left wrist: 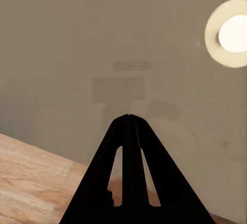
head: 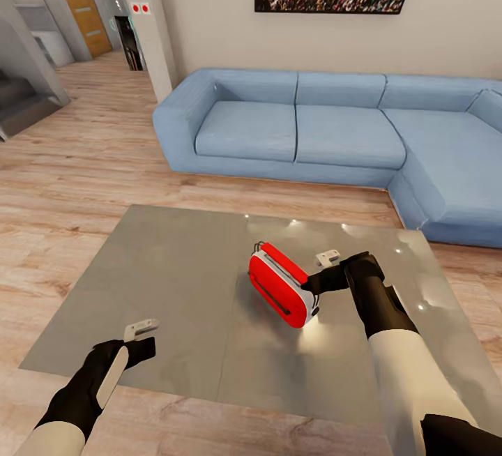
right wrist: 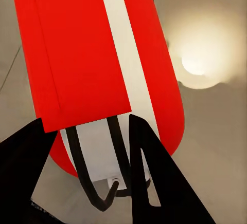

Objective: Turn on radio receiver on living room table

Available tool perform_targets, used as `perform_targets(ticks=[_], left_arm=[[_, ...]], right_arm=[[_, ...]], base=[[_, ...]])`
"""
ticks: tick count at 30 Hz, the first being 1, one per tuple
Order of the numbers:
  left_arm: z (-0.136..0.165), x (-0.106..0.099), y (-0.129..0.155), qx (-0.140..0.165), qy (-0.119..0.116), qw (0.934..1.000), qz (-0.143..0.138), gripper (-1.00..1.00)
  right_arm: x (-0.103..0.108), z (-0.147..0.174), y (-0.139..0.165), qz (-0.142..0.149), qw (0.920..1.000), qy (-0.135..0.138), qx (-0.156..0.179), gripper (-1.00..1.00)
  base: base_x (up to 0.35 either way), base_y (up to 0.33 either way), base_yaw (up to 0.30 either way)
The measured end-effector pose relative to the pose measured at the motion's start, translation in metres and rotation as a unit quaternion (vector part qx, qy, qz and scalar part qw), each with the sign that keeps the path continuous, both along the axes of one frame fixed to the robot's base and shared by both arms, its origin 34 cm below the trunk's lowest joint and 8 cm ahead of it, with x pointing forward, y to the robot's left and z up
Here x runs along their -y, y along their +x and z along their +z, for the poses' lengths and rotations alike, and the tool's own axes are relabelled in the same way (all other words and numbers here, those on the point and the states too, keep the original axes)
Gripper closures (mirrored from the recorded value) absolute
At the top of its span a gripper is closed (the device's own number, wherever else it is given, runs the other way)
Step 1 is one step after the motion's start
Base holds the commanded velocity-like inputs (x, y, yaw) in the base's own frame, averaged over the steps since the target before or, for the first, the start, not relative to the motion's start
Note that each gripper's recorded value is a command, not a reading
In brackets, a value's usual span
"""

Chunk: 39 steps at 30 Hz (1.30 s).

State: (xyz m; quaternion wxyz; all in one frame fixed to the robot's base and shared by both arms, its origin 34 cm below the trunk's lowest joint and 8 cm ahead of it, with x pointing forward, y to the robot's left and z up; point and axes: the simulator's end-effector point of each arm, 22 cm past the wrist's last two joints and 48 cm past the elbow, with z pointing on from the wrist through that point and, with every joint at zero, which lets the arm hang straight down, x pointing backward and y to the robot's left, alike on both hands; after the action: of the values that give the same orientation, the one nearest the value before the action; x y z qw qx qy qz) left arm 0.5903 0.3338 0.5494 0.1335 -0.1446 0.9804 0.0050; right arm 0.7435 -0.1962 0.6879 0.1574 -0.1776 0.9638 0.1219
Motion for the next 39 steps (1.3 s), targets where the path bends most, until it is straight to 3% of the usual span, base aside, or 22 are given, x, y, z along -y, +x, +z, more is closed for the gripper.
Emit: perform_targets(ticks=[9,17,21,39], left_arm=[[-0.009,0.0,0.0,0.0,0.0,1.0,0.0,1.0],[-0.017,0.03,-0.007,-0.002,-0.022,0.9997,0.001,1.0],[-0.017,0.033,-0.007,-0.003,-0.024,0.9997,0.001,1.0],[-0.018,0.035,-0.008,-0.003,-0.025,0.9997,0.001,1.0]], right_arm=[[0.0,-0.011,-0.001,0.0,1.0,0.001,-0.003,1.0],[-0.02,-0.017,-0.003,0.023,0.9997,0.001,0.004,1.0],[-0.024,-0.018,0.0,0.026,0.9996,0.001,0.015,1.0],[-0.005,-0.017,0.018,0.03,0.9964,-0.051,0.061,1.0]], base=[[0.0,0.0,0.0],[0.0,0.0,0.0],[0.0,0.0,0.0],[0.0,0.0,0.0]])
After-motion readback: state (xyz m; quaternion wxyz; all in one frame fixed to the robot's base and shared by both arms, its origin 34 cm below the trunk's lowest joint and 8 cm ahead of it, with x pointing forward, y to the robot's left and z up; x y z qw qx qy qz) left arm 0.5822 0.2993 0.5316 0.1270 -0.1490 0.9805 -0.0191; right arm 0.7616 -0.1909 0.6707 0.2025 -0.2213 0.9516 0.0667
